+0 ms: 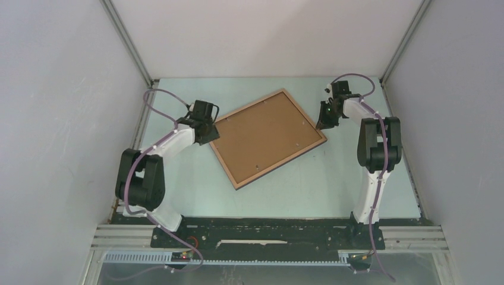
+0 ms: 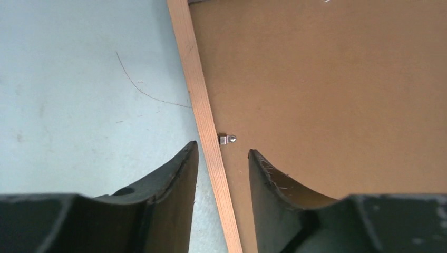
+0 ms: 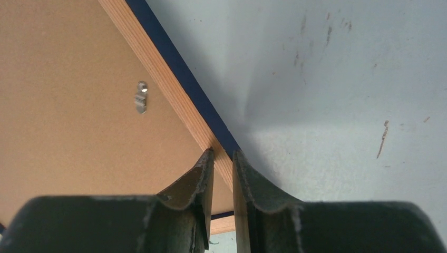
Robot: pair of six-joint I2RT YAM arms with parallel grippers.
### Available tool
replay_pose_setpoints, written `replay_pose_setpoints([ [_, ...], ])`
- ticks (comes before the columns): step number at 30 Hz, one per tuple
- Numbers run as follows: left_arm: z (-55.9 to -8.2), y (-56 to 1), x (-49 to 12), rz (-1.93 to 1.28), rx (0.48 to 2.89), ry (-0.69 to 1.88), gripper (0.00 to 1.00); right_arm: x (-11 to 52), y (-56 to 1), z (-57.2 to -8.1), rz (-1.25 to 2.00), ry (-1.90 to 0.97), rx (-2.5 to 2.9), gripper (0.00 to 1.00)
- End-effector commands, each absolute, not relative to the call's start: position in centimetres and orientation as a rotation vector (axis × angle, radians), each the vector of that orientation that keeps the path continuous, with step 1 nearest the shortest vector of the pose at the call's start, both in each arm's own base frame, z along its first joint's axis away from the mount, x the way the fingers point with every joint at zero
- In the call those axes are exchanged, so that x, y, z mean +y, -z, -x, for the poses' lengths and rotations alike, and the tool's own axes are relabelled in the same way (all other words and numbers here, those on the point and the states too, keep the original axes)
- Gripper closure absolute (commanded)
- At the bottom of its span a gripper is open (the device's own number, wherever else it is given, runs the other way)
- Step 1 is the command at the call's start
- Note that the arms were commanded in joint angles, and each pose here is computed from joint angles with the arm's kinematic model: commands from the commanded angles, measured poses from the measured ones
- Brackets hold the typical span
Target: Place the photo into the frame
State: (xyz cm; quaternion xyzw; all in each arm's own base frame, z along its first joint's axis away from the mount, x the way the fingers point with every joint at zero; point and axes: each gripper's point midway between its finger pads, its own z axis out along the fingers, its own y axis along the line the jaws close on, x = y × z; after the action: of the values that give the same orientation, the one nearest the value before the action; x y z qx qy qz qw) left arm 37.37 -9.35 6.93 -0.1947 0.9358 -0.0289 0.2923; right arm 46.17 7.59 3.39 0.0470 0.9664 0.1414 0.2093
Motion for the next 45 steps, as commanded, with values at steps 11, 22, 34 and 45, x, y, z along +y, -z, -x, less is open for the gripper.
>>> replay_pose_setpoints([
  [11,-33.2,-9.0,-10.4,0.467,2.482,0.236,0.23,8.7,-1.4,-43.7,-0.13,-0.411,2.799,0.74],
  [22,-28.8,-5.3,-15.2,0.475,2.501,0.465,0.35,9.3,-1.6,-43.6,-0.111,-0.42,2.801,0.67],
  [34,-36.4,-5.4,-14.8,0.411,2.528,0.242,0.37,9.9,-2.3,-39.6,-0.039,-0.45,2.916,0.77],
  [45,-47.0,-8.9,-14.1,0.306,2.449,0.104,0.34,13.2,-3.0,-31.5,0.388,-0.519,3.049,0.77],
])
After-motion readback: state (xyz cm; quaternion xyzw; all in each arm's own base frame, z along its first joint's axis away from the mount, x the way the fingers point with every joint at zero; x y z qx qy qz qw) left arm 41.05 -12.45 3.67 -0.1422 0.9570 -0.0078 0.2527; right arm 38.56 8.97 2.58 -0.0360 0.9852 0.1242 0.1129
